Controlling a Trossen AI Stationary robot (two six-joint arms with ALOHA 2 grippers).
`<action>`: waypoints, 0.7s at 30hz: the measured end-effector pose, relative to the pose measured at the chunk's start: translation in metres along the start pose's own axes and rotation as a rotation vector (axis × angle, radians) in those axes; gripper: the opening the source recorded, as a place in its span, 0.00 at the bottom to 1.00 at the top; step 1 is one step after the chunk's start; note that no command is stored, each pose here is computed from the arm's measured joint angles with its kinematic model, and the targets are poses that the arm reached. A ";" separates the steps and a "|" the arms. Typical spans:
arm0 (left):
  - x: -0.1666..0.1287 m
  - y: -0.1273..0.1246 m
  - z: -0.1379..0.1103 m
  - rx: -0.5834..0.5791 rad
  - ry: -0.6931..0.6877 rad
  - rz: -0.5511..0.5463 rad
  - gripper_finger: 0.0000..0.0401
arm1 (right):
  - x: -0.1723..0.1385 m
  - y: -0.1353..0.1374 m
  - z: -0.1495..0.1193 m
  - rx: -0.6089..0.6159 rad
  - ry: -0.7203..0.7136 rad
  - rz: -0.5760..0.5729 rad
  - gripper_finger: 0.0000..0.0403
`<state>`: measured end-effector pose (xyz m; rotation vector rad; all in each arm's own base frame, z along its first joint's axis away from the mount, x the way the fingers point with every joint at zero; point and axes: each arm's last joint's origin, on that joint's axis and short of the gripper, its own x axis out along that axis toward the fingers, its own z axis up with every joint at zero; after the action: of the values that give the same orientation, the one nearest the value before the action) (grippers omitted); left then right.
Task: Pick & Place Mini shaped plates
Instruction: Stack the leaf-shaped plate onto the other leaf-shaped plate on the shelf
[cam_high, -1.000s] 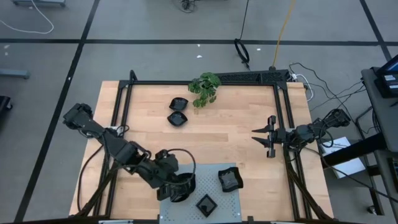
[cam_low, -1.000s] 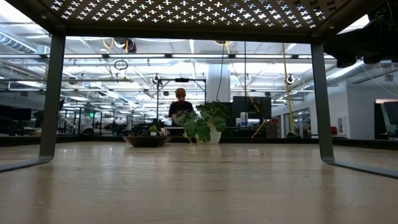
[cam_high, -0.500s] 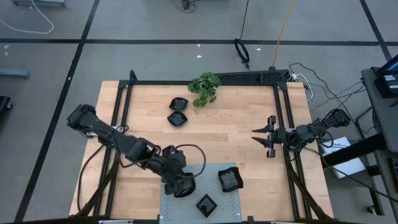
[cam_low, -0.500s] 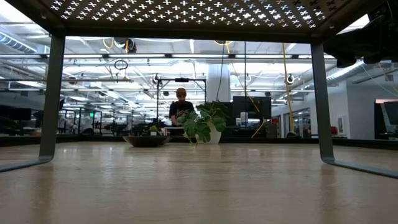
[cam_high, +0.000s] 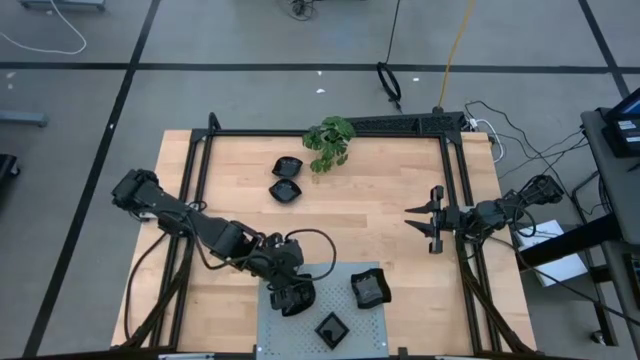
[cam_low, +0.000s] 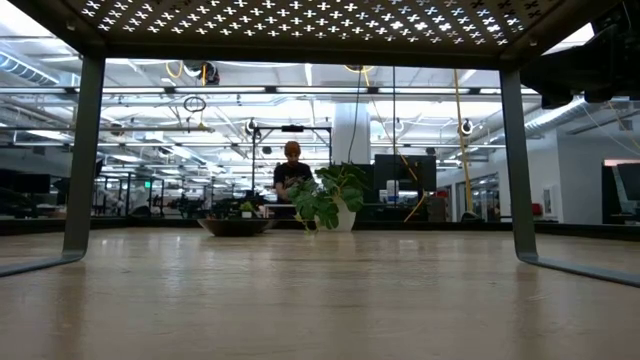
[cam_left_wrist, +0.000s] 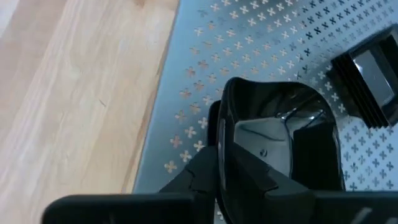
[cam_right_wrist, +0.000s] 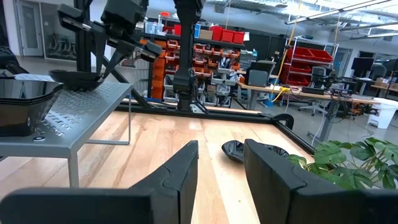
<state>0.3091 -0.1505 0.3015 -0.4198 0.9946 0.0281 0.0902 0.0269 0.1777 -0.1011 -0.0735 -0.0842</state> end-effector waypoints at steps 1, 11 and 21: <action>0.000 0.000 0.000 -0.013 0.001 0.002 0.12 | 0.000 0.000 0.000 0.000 0.000 0.000 0.29; 0.000 0.002 0.001 -0.107 0.006 0.001 0.41 | 0.000 0.000 0.000 0.000 0.000 0.000 0.29; -0.001 -0.007 -0.005 -0.107 0.009 -0.026 0.63 | 0.000 0.000 0.000 0.000 0.000 0.000 0.29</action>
<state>0.3057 -0.1588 0.3022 -0.5312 0.9991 0.0558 0.0902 0.0269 0.1777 -0.1011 -0.0735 -0.0841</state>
